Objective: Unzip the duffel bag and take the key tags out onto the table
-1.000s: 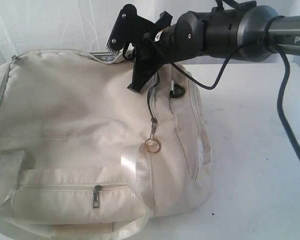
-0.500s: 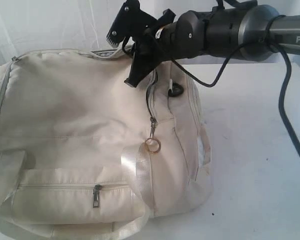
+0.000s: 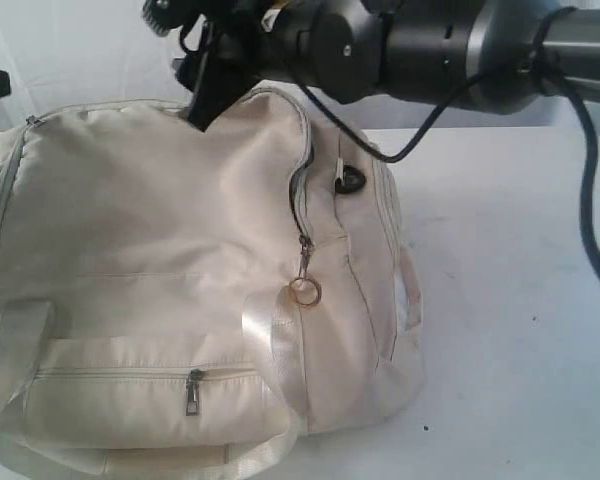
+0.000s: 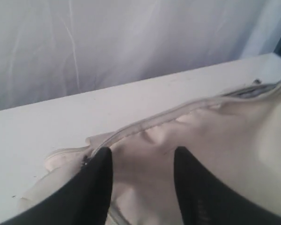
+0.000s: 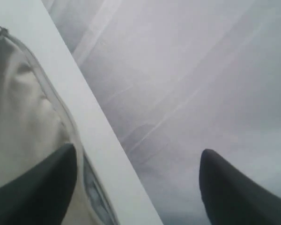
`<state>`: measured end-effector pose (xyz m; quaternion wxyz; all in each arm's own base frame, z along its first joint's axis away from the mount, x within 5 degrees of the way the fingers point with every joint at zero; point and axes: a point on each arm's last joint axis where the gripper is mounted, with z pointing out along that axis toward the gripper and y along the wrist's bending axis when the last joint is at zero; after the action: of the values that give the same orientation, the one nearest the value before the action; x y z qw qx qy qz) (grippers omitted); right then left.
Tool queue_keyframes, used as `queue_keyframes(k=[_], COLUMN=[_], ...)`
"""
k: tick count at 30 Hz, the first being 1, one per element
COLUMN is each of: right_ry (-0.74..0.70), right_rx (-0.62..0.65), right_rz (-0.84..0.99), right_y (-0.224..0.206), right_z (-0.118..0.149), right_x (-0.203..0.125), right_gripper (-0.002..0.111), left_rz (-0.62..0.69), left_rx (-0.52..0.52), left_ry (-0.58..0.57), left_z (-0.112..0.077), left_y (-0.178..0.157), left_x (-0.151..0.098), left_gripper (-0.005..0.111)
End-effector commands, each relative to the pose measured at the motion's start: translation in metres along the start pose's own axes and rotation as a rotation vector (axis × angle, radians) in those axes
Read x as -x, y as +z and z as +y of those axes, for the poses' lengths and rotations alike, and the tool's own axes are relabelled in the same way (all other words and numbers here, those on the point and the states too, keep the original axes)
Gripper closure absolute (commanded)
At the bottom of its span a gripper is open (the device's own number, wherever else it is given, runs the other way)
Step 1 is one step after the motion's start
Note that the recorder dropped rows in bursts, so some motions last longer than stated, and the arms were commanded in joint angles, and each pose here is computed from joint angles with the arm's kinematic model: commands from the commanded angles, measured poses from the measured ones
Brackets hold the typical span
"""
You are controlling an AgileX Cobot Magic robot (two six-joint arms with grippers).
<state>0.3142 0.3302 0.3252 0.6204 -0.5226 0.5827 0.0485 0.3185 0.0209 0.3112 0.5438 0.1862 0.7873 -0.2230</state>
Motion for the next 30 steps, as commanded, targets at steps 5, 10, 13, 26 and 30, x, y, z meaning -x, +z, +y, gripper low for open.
queue_keyframes(k=[5, 10, 13, 26, 30], right_ry=[0.077, 0.145, 0.166, 0.257, 0.298], right_rx=[0.046, 0.048, 0.043, 0.041, 0.055], right_rz=[-0.008, -0.009, -0.024, -0.037, -0.011], right_y=[0.035, 0.052, 0.061, 0.091, 0.098], right_z=[0.031, 0.037, 0.039, 0.057, 0.065], right_x=[-0.004, -0.007, -0.005, -0.017, -0.028], right_gripper=[0.040, 0.040, 0.040, 0.040, 0.040], left_rz=[0.101, 0.159, 0.194, 0.214, 0.207], left_rx=[0.141, 0.229, 0.313, 0.221, 0.220], left_ry=[0.412, 0.623, 0.641, 0.633, 0.621], left_z=[-0.008, -0.007, -0.002, -0.009, -0.009], left_y=[0.017, 0.022, 0.022, 0.050, 0.050], left_x=[-0.018, -0.018, -0.018, -0.034, -0.034], left_gripper=[0.055, 0.055, 0.054, 0.050, 0.050])
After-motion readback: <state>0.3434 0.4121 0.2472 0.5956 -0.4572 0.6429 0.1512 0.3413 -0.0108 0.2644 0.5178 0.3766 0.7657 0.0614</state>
